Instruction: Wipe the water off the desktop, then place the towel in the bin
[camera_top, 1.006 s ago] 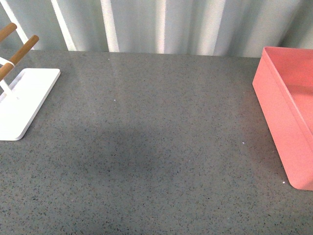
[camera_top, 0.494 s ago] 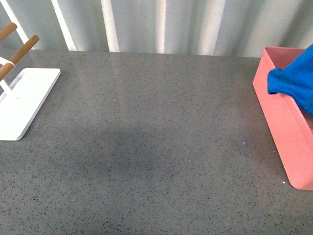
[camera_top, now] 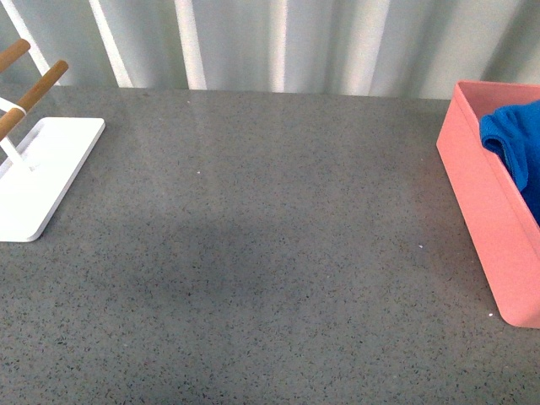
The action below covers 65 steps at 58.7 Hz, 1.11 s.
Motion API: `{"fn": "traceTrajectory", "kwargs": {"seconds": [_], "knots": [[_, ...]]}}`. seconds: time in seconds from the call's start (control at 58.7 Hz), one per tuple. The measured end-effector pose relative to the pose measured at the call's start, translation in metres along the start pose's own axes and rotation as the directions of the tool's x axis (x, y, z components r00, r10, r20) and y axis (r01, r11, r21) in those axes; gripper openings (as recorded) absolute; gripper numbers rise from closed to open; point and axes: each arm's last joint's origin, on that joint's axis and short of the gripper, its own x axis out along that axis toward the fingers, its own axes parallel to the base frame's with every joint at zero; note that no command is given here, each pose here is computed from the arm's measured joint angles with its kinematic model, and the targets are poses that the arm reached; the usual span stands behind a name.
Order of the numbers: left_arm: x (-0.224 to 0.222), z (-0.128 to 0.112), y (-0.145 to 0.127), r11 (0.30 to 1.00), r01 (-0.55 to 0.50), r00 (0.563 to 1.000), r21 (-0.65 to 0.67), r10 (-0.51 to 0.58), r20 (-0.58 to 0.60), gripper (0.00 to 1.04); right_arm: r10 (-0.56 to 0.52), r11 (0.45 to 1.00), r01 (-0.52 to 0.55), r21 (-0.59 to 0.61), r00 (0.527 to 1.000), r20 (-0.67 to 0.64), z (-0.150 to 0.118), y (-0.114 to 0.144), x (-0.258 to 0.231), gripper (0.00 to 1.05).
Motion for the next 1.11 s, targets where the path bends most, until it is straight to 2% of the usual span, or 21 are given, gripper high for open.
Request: {"fn": "traceTrajectory", "kwargs": {"seconds": [0.136, 0.324, 0.443, 0.699, 0.92, 1.108], "knots": [[0.0, 0.0, 0.0, 1.0, 0.0, 1.0, 0.0, 0.0, 0.0, 0.98, 0.008, 1.0, -0.007, 0.015, 1.0, -0.017, -0.005, -0.002, 0.004, 0.05], [0.0, 0.0, 0.0, 1.0, 0.0, 1.0, 0.0, 0.0, 0.0, 0.98, 0.01, 0.999, -0.01, 0.032, 1.0, -0.017, -0.005, -0.002, 0.004, 0.33], [0.0, 0.0, 0.0, 1.0, 0.0, 1.0, 0.0, 0.0, 0.0, 0.98, 0.009, 0.999, -0.008, 0.042, 1.0, -0.018, -0.005, -0.002, 0.004, 0.6], [0.0, 0.0, 0.0, 1.0, 0.0, 1.0, 0.0, 0.0, 0.0, 0.98, 0.006, 0.999, -0.005, 0.052, 1.0, -0.025, -0.007, -0.003, 0.005, 0.99], [0.0, 0.0, 0.0, 1.0, 0.0, 1.0, 0.0, 0.0, 0.0, 0.98, 0.033, 0.996, -0.03, 0.081, 0.999, -0.028, -0.007, 0.0, 0.005, 0.98], [0.0, 0.0, 0.0, 1.0, 0.0, 1.0, 0.0, 0.0, 0.0, 0.98, 0.189, 0.971, -0.178, 0.158, 0.98, -0.059, -0.008, 0.008, 0.0, 0.98]]}}
